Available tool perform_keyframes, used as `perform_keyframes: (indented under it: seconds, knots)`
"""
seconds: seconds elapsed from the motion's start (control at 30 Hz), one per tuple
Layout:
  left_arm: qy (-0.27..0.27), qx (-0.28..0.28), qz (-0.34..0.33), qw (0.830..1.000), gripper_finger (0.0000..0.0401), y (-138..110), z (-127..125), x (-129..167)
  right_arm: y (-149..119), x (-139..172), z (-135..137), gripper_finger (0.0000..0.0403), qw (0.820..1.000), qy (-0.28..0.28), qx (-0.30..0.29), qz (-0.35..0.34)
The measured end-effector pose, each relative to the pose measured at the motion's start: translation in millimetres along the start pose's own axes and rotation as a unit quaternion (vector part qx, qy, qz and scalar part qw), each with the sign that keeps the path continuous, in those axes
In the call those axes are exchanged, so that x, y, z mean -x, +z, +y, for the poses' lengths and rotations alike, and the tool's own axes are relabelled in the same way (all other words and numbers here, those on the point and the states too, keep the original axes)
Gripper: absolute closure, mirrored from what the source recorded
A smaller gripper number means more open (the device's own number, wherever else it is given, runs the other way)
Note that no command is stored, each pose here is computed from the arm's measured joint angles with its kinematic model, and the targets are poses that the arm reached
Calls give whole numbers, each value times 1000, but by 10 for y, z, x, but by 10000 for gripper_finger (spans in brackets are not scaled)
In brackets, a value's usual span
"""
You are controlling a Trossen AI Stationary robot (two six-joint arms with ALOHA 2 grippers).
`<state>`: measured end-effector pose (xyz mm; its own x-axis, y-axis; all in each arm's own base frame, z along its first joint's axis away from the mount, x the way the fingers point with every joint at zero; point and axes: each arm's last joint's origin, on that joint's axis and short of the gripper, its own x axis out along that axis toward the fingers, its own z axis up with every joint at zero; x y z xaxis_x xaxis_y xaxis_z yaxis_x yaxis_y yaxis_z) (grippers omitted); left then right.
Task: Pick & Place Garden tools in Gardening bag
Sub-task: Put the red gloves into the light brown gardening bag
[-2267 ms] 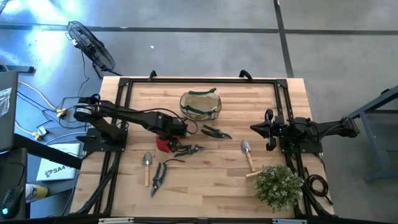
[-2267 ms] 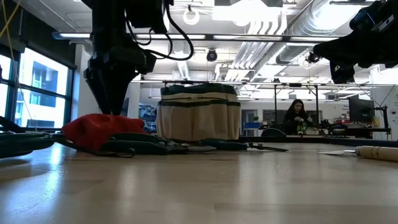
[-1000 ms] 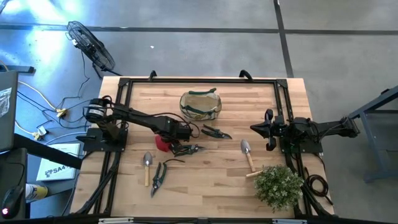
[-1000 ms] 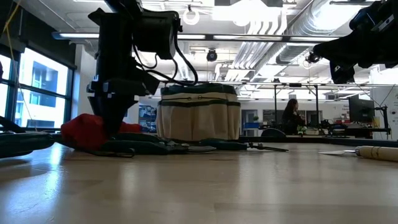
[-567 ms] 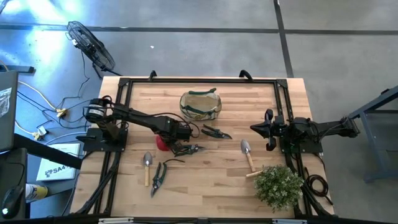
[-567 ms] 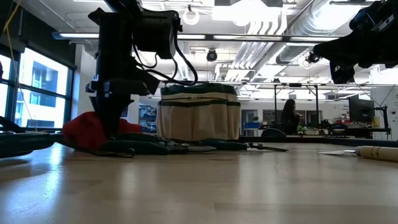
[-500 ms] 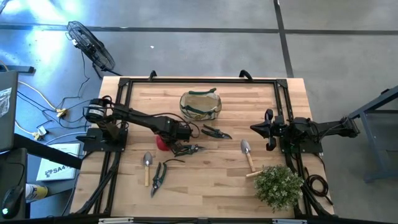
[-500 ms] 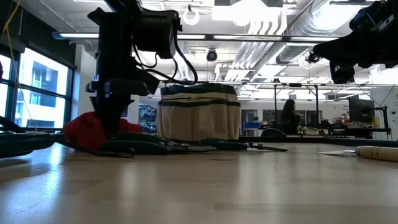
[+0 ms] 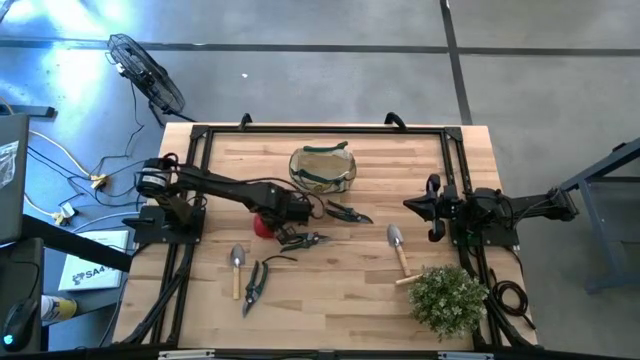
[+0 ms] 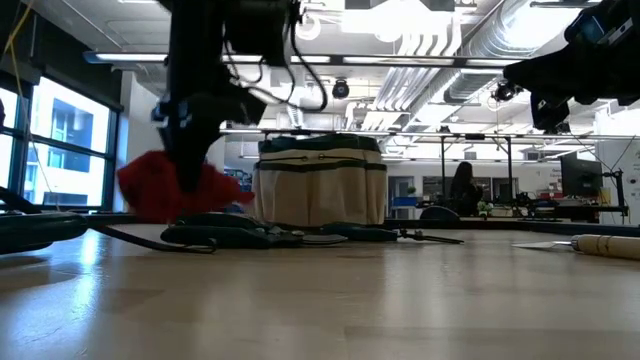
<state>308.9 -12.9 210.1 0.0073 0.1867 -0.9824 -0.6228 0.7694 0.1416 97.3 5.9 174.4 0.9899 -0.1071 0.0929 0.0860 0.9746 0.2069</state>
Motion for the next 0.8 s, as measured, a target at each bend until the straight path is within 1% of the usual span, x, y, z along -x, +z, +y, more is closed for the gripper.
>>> perform_keyframes:
  seconds: [0.13, 0.2, 0.27, 0.37, 0.53, 0.63, 0.77, 0.8]
  knots:
    - [14, -12, -33, 999, 358, 110, 2, 303, 2, 0, -10, 394, 1000, -16, 0, -4]
    - [11, -20, -61, 998, 358, 175, -10, 452, 10, 0, -8, 383, 1000, -14, 1, -7]
    - [10, -48, -95, 994, 358, 216, -47, 583, 33, 1, -1, 365, 1000, -9, -7, -19]
    - [25, -95, -147, 984, 358, 267, -86, 752, 73, 3, 5, 325, 999, -7, -20, -39]
    - [51, -122, -228, 965, 358, 388, -108, 944, 109, 7, -6, 240, 997, -31, -31, -62]
    - [45, -127, -278, 951, 358, 472, -155, 1004, 109, 7, -6, 189, 997, -30, -46, -62]
    - [8, -129, -340, 932, 358, 573, -247, 1087, 131, 9, 1, 134, 994, -19, -83, -73]
    - [-3, -132, -353, 926, 358, 585, -278, 1111, 134, 9, 5, 124, 994, -12, -84, -73]
